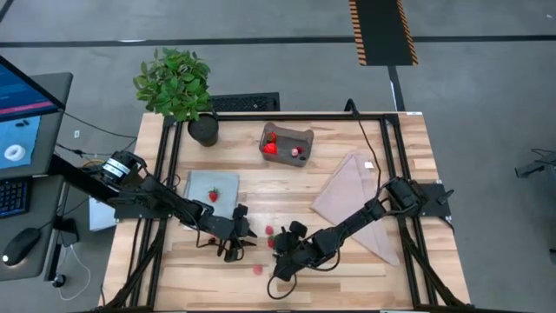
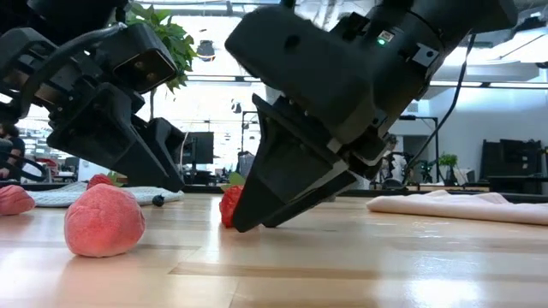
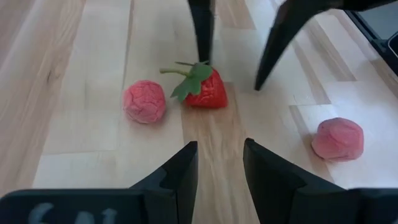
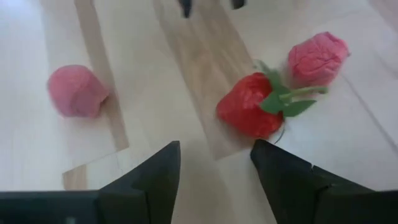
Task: Pick and placing Produce into tupperware
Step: Put the strawberry into the black bin
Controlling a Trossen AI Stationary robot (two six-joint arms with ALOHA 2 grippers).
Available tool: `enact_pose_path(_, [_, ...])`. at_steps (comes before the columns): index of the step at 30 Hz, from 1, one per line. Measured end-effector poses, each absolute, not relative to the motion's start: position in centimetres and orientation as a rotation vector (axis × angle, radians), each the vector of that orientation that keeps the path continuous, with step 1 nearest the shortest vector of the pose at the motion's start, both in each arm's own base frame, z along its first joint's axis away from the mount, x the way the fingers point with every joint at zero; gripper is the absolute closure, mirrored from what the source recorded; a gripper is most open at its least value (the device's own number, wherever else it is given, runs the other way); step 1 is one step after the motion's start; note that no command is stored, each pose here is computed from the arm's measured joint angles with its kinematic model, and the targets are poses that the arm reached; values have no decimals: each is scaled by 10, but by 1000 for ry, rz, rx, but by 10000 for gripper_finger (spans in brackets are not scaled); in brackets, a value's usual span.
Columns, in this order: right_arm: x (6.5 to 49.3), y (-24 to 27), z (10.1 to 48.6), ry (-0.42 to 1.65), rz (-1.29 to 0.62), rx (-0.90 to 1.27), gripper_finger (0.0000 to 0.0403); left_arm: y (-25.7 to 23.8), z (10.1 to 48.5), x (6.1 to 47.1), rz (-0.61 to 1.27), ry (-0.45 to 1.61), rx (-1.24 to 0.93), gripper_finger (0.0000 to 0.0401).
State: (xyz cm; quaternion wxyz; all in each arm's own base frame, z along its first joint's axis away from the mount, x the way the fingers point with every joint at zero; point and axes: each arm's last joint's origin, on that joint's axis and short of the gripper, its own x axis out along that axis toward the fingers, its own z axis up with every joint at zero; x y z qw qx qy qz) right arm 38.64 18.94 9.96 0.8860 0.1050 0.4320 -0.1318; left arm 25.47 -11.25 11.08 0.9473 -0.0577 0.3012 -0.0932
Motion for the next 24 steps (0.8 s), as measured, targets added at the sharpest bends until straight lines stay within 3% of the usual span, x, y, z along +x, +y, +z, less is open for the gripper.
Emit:
enact_pose_path(6, [390, 182, 99, 898, -284, 197, 194, -112, 111, 255, -189, 606, -119, 285])
enact_pose_path(19, [404, 166, 102, 837, -271, 229, 176, -112, 111, 255, -189, 605, -113, 285])
enact_pose_path(24, [407, 161, 102, 831, -281, 257, 187, -112, 111, 255, -189, 605, -113, 285])
